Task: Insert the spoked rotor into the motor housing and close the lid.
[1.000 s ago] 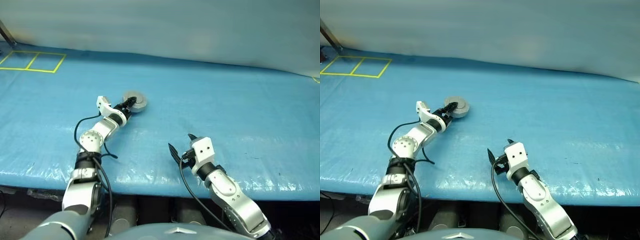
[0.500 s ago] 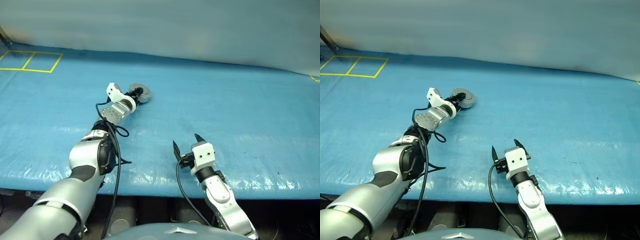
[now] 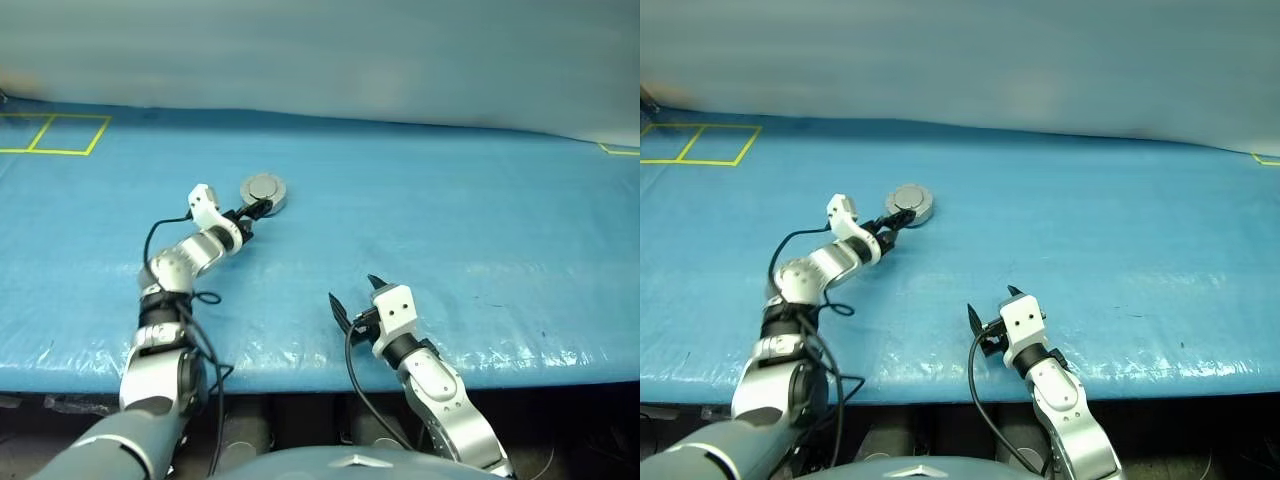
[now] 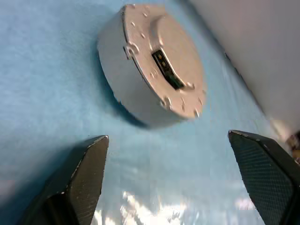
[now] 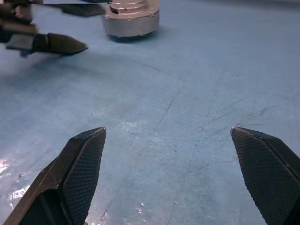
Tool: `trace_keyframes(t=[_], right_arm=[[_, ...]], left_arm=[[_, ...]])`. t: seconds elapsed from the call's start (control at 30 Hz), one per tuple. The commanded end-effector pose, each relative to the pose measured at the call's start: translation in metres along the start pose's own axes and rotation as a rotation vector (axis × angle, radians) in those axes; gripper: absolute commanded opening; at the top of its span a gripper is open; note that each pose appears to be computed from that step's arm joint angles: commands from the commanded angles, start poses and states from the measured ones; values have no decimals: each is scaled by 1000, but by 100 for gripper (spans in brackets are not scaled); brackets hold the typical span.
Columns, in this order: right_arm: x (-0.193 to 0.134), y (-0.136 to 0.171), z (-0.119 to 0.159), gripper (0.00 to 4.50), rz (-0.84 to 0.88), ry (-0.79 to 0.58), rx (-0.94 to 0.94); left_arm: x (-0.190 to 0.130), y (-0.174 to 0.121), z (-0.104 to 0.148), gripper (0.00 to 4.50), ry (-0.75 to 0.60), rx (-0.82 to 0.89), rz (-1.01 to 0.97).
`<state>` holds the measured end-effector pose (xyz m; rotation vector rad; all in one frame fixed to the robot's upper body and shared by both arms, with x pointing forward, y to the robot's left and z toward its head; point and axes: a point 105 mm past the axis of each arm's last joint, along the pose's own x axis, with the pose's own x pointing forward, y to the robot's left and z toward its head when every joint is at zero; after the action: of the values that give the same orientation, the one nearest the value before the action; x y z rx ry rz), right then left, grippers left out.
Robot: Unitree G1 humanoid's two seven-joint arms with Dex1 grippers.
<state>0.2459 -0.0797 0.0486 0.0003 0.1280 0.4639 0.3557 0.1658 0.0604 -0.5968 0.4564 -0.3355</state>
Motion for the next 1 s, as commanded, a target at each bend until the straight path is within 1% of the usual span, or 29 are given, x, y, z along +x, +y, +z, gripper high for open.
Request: trace_keyframes(t=[0.03, 0.07, 0.13, 0.27, 0.43, 0.5, 0.53, 0.6, 0.67, 1.0], right_arm=[[1, -12, 23, 450, -27, -107, 58], [1, -14, 26, 450, -32, -130, 61], [1, -21, 29, 450, -50, -164, 29], [1, -26, 26, 450, -33, -162, -25], [1, -24, 20, 450, -4, -138, -102], [1, -22, 17, 450, 3, -125, -99], [1, -20, 16, 450, 9, -120, -93], [1, -18, 14, 450, 7, -108, -78], [1, -18, 12, 450, -6, -90, -46], [-1, -20, 7, 450, -19, -54, -51]], left_arm=[[-29, -10, -15, 447, -16, 311, -50], [-39, -12, -19, 447, -39, 411, -59], [-57, -17, -26, 447, -97, 528, -88], [-81, -12, -30, 447, -244, 683, 3], [-96, -13, -41, 447, -360, 811, 58], [-99, -14, -45, 447, -388, 819, 42], [-100, -15, -49, 447, -383, 800, 27], [-99, -15, -54, 447, -360, 817, 2], [-99, -15, -54, 447, -366, 808, 1], [-95, -17, -56, 447, -346, 764, -22]])
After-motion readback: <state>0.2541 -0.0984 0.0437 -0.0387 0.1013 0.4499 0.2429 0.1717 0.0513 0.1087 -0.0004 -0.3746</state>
